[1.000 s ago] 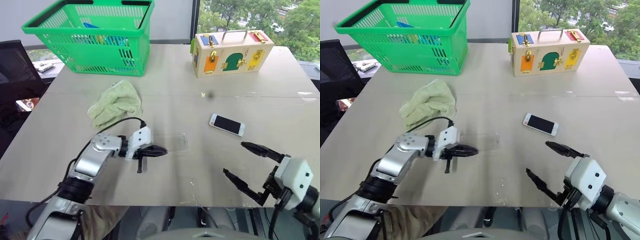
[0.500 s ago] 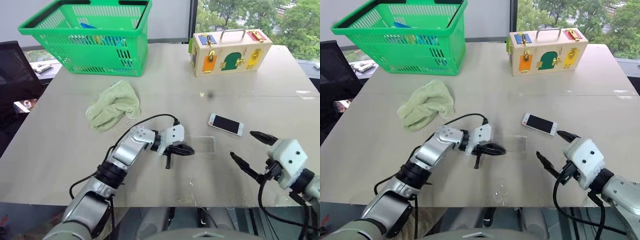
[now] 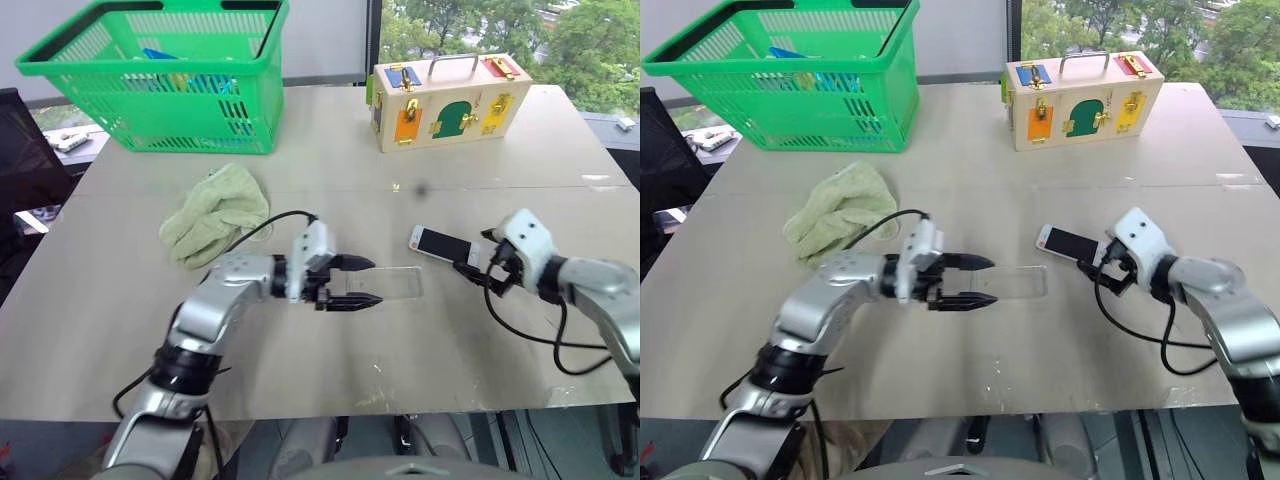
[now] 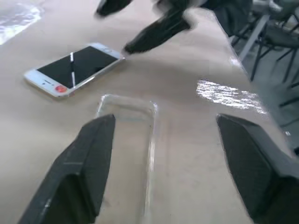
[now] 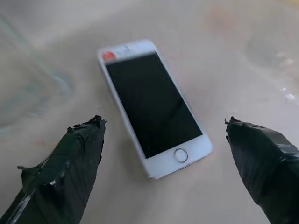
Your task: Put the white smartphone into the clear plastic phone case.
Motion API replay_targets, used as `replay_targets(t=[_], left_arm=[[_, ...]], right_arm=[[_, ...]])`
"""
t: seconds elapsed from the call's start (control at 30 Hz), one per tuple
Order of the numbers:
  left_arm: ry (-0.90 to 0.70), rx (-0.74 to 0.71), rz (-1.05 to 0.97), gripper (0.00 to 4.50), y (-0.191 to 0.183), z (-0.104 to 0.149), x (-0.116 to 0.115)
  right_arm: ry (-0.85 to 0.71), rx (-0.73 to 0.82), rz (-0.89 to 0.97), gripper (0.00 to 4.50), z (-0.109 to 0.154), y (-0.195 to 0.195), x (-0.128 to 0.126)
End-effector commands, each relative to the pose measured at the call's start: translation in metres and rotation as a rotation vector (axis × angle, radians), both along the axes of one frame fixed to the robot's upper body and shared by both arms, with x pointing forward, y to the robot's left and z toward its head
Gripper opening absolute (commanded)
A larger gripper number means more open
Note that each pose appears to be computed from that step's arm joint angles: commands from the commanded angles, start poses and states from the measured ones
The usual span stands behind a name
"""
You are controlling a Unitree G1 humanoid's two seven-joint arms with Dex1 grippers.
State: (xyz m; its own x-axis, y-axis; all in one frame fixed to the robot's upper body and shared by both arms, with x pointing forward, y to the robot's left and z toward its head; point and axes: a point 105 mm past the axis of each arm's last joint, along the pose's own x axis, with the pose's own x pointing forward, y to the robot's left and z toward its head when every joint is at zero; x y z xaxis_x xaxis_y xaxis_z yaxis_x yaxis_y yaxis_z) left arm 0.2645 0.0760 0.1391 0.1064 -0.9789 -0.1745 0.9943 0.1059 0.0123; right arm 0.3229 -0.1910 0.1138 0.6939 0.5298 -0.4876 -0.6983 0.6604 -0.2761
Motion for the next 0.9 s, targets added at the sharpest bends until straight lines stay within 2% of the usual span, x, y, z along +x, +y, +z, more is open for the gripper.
replay_targets(t=[0.03,0.1,0.2,0.37,0.47,0.5,0.53,0.6,0.73,0.83,0.9], left_arm=[[-0.056,-0.045,-0.003,3.45,0.002,0.022,-0.021],[-0.066,-0.041,0.017,3.45,0.004,0.025,-0.032],[-0.063,-0.051,0.057,3.45,0.005,0.027,-0.030],[-0.060,-0.061,0.104,3.45,0.005,0.032,-0.027],[-0.055,-0.053,0.124,3.50,0.009,0.029,-0.024],[-0.052,-0.053,0.131,3.50,0.010,0.029,-0.023],[-0.049,-0.055,0.142,3.50,0.013,0.028,-0.021],[-0.048,-0.057,0.155,3.50,0.017,0.027,-0.019],[-0.103,-0.113,0.202,3.50,0.027,0.028,-0.015],[-0.135,-0.100,0.203,3.50,0.048,0.018,-0.017],[-0.110,-0.100,0.208,3.50,0.057,0.014,-0.017]], right_arm=[[0.045,-0.042,0.094,4.50,-0.006,0.004,0.012],[0.066,-0.063,0.115,4.50,-0.011,0.002,0.021],[0.093,-0.076,0.122,4.50,-0.019,-0.002,0.034],[0.264,-0.109,0.154,4.50,-0.040,-0.012,0.032],[0.361,-0.112,0.142,3.69,-0.053,-0.018,0.029],[0.381,-0.112,0.144,3.19,-0.056,-0.019,0.028],[0.391,-0.103,0.141,2.94,-0.057,-0.020,0.027],[0.386,-0.078,0.126,2.94,-0.056,-0.022,0.027],[0.273,0.010,0.136,2.94,-0.028,-0.020,0.025],[0.148,0.085,0.225,2.93,0.021,0.002,0.006],[0.117,0.088,0.275,2.75,0.036,0.016,-0.007]])
